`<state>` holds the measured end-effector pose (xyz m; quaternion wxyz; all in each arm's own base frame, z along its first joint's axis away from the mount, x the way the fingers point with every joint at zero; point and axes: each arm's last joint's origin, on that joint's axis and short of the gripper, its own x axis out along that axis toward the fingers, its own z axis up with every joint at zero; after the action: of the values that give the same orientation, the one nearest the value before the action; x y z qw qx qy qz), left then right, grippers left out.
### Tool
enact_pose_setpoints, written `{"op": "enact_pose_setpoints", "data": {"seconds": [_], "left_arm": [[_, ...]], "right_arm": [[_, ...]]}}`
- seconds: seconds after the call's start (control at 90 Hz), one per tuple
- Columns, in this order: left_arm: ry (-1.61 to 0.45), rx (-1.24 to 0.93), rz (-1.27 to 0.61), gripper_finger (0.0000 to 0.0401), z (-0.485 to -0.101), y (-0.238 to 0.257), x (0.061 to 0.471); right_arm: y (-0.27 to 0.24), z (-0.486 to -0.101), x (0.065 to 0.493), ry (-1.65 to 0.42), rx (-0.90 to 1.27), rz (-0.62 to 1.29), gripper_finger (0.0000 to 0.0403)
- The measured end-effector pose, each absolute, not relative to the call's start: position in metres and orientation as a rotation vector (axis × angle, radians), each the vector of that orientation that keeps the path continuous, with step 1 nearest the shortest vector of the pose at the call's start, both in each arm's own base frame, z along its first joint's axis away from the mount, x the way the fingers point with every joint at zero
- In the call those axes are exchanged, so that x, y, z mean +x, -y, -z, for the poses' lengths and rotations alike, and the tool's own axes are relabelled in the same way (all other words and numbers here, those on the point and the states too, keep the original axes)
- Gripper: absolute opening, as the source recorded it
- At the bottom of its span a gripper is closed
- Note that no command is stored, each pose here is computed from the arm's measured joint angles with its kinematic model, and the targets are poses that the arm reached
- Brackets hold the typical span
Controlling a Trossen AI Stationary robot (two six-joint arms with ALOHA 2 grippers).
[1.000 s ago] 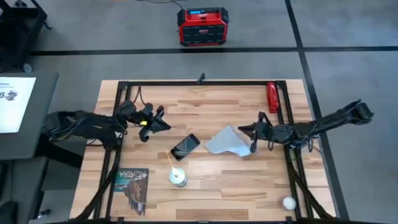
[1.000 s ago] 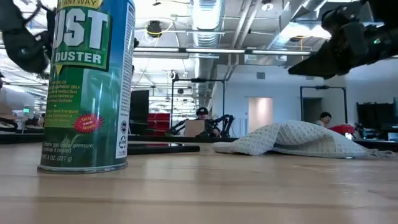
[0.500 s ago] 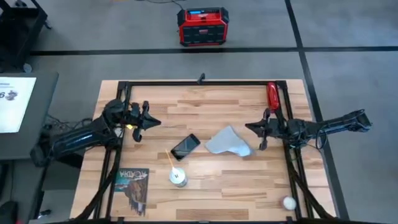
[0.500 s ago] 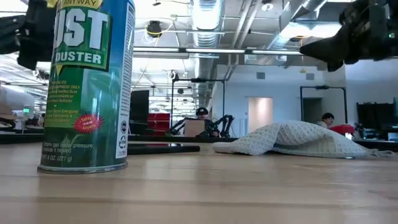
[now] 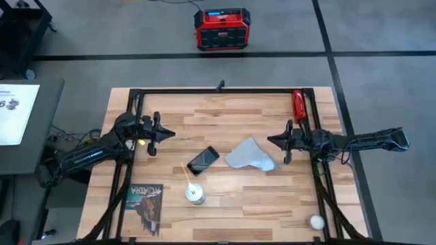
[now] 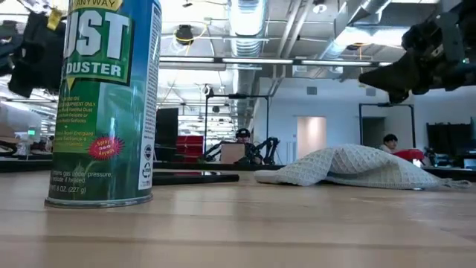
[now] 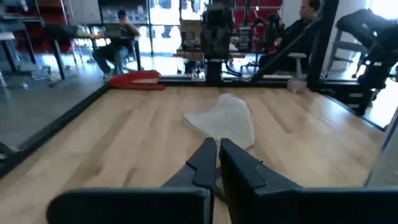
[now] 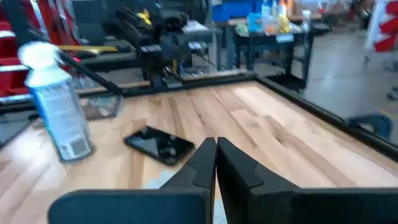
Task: Apply microfiber cloth
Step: Return to Home Position
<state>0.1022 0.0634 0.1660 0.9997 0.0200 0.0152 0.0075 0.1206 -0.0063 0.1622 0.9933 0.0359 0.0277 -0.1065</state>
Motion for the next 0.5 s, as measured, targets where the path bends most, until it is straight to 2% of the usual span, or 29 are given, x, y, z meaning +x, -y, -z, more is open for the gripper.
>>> {"op": "enact_pose_setpoints", "data": {"seconds": [0.111,0.322,0.5], "left_arm": [[-0.011,0.068,-0.012,0.0000,-0.168,-0.062,0.099],[-0.102,0.032,-0.019,0.0000,-0.157,-0.057,0.089],[-0.037,0.063,-0.031,0.0000,-0.163,-0.053,0.085]], "right_arm": [[0.007,-0.161,0.120,-0.068,0.070,0.216,0.0000],[0.007,-0.157,0.118,-0.112,0.062,0.218,0.0000],[0.007,-0.152,0.114,-0.155,0.067,0.226,0.0000]]}}
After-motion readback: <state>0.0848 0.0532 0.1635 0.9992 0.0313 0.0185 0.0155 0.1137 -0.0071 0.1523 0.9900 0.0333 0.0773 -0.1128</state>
